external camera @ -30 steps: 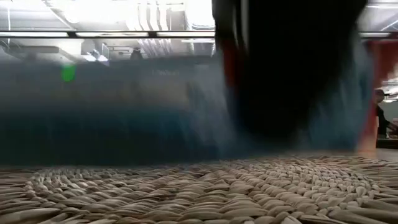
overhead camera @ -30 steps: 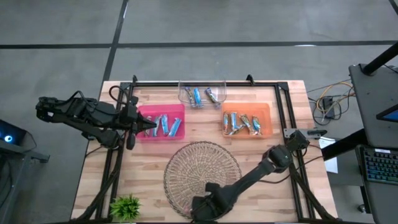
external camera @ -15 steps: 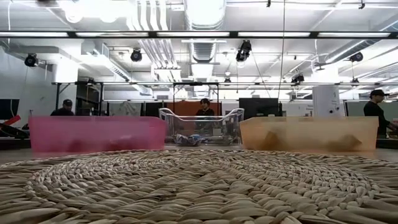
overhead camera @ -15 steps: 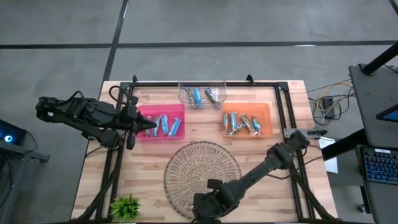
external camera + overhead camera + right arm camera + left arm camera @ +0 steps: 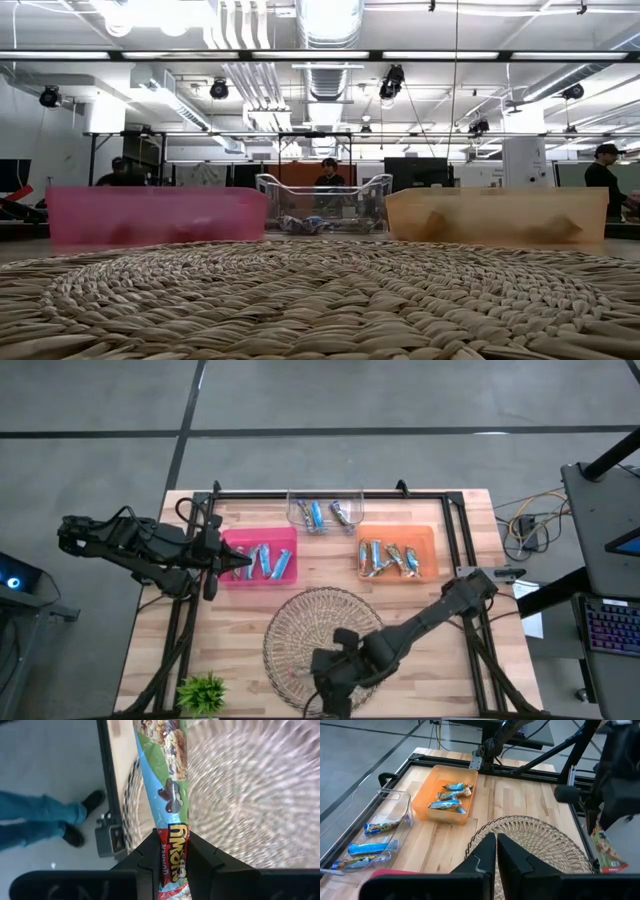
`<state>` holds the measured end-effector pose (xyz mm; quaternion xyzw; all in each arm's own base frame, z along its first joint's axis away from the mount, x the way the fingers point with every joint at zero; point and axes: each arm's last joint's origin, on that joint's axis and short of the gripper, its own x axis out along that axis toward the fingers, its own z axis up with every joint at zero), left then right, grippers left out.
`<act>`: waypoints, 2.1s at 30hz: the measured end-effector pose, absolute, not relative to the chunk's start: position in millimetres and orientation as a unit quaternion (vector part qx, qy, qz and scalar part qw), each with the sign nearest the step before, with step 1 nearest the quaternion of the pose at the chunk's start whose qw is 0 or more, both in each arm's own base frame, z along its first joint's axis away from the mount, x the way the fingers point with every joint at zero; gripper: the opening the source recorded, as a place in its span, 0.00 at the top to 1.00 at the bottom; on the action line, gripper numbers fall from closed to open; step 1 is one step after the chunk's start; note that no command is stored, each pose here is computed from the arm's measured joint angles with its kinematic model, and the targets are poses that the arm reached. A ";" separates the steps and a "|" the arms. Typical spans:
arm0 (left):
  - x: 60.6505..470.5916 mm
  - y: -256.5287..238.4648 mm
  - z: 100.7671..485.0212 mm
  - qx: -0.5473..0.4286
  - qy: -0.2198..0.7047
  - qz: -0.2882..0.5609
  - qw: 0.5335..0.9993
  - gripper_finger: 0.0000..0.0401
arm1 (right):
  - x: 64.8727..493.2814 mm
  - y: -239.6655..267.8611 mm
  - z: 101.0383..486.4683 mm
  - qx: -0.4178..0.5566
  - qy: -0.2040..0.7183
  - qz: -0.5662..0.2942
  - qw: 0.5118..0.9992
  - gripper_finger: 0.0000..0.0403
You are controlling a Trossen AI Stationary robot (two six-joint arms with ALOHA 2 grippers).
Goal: Pick and place Granola Bars by type
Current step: Put the red granola bar into the pink bin
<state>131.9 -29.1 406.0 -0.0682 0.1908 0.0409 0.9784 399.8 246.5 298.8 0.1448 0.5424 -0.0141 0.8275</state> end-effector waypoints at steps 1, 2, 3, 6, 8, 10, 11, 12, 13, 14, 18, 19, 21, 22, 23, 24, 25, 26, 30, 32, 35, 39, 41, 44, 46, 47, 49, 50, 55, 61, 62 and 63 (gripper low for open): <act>131.9 -29.1 406.0 -0.068 0.191 0.041 0.978 1.00 | 399.5 242.5 304.0 0.147 0.536 -0.018 0.831 0.85; 131.9 -29.1 406.0 -0.068 0.191 0.041 0.978 1.00 | 398.2 238.6 310.3 0.149 0.529 -0.020 0.835 0.85; 131.9 -29.2 406.0 -0.068 0.191 0.041 0.978 1.00 | 397.4 235.1 315.4 0.149 0.522 -0.023 0.839 0.85; 131.9 -29.1 406.0 -0.068 0.191 0.041 0.978 1.00 | 396.4 221.4 330.9 0.155 0.501 -0.036 0.851 0.85; 131.9 -29.1 406.0 -0.067 0.191 0.041 0.978 1.00 | 397.0 210.7 339.3 0.159 0.486 -0.050 0.858 0.85; 131.9 -29.1 406.0 -0.067 0.191 0.041 0.978 1.00 | 398.6 199.0 346.5 0.161 0.473 -0.063 0.864 0.85; 131.4 -29.0 406.2 -0.067 0.190 0.041 0.979 1.00 | 400.0 192.6 349.1 0.162 0.469 -0.067 0.866 0.85; 130.6 -28.5 406.4 -0.066 0.188 0.044 0.979 1.00 | 401.5 186.1 351.5 0.162 0.466 -0.071 0.867 0.85; 129.7 -27.9 406.7 -0.065 0.186 0.051 0.979 1.00 | 403.5 179.8 353.0 0.163 0.464 -0.075 0.868 0.85; 128.6 -27.0 407.2 -0.064 0.182 0.060 0.979 1.00 | 405.7 173.1 353.9 0.162 0.463 -0.078 0.868 0.85; 121.4 -23.1 409.0 -0.060 0.171 0.088 0.979 1.00 | 415.6 148.0 353.9 0.163 0.459 -0.096 0.868 0.85; 119.4 -22.3 409.0 -0.059 0.170 0.094 0.979 1.00 | 417.7 141.8 353.9 0.163 0.459 -0.101 0.868 0.85; 116.2 -20.8 408.6 -0.057 0.171 0.104 0.978 1.00 | 421.7 129.7 353.9 0.159 0.458 -0.108 0.868 0.85; 115.1 -20.3 408.6 -0.058 0.171 0.107 0.978 1.00 | 423.5 123.6 353.9 0.158 0.457 -0.111 0.868 0.85; 114.2 -20.0 408.5 -0.058 0.171 0.108 0.978 1.00 | 425.4 117.1 354.0 0.159 0.456 -0.116 0.868 0.85; 113.8 -19.8 408.4 -0.059 0.172 0.109 0.977 1.00 | 427.1 110.6 353.9 0.161 0.456 -0.121 0.867 0.85; 113.7 -19.8 408.4 -0.059 0.172 0.110 0.977 1.00 | 428.8 103.9 354.0 0.163 0.455 -0.127 0.866 0.85; 113.7 -19.7 408.3 -0.057 0.172 0.111 0.977 1.00 | 430.4 97.4 354.0 0.165 0.453 -0.132 0.866 0.85; 113.8 -19.4 408.2 -0.054 0.172 0.116 0.977 1.00 | 436.3 72.7 353.8 0.167 0.448 -0.151 0.865 0.85; 113.7 -19.2 408.2 -0.051 0.172 0.120 0.977 1.00 | 438.8 60.7 353.7 0.173 0.444 -0.161 0.864 0.85; 113.6 -18.2 408.4 -0.036 0.170 0.134 0.976 1.00 | 442.5 43.7 354.6 0.179 0.433 -0.173 0.866 0.85; 111.4 -16.2 406.4 -0.019 0.178 0.159 0.971 1.00 | 446.4 22.6 356.1 0.187 0.418 -0.188 0.869 0.85; 108.6 -14.7 405.3 -0.020 0.181 0.175 0.968 1.00 | 446.8 12.6 356.0 0.194 0.417 -0.195 0.867 0.85; 101.1 -12.3 405.7 -0.037 0.176 0.181 0.967 1.00 | 447.3 -2.6 355.8 0.198 0.416 -0.202 0.864 0.85; 93.8 -10.2 405.9 -0.043 0.173 0.181 0.967 1.00 | 448.1 -12.3 355.8 0.195 0.419 -0.186 0.867 0.85; 90.2 -9.2 406.1 -0.046 0.169 0.180 0.968 1.00 | 448.6 -16.6 356.1 0.196 0.419 -0.177 0.869 0.85; 83.4 -7.2 405.2 -0.049 0.161 0.179 0.969 1.00 | 449.6 -24.5 356.8 0.199 0.418 -0.159 0.872 0.85; 80.0 -6.4 404.2 -0.052 0.158 0.177 0.970 1.00 | 450.1 -28.8 357.2 0.200 0.416 -0.153 0.874 0.85; 63.5 -3.1 400.1 -0.075 0.144 0.147 0.976 1.00 | 452.2 -50.3 360.2 0.204 0.398 -0.125 0.886 0.85; 44.2 2.4 399.2 -0.100 0.134 0.147 0.975 1.00 | 453.2 -69.7 363.2 0.221 0.376 -0.117 0.892 0.85; 42.6 2.8 397.3 -0.099 0.142 0.148 0.974 1.00 | 453.5 -72.5 363.8 0.225 0.370 -0.120 0.893 0.85; 41.2 3.2 396.2 -0.098 0.149 0.149 0.973 1.00 | 453.8 -75.2 364.3 0.229 0.365 -0.123 0.894 0.85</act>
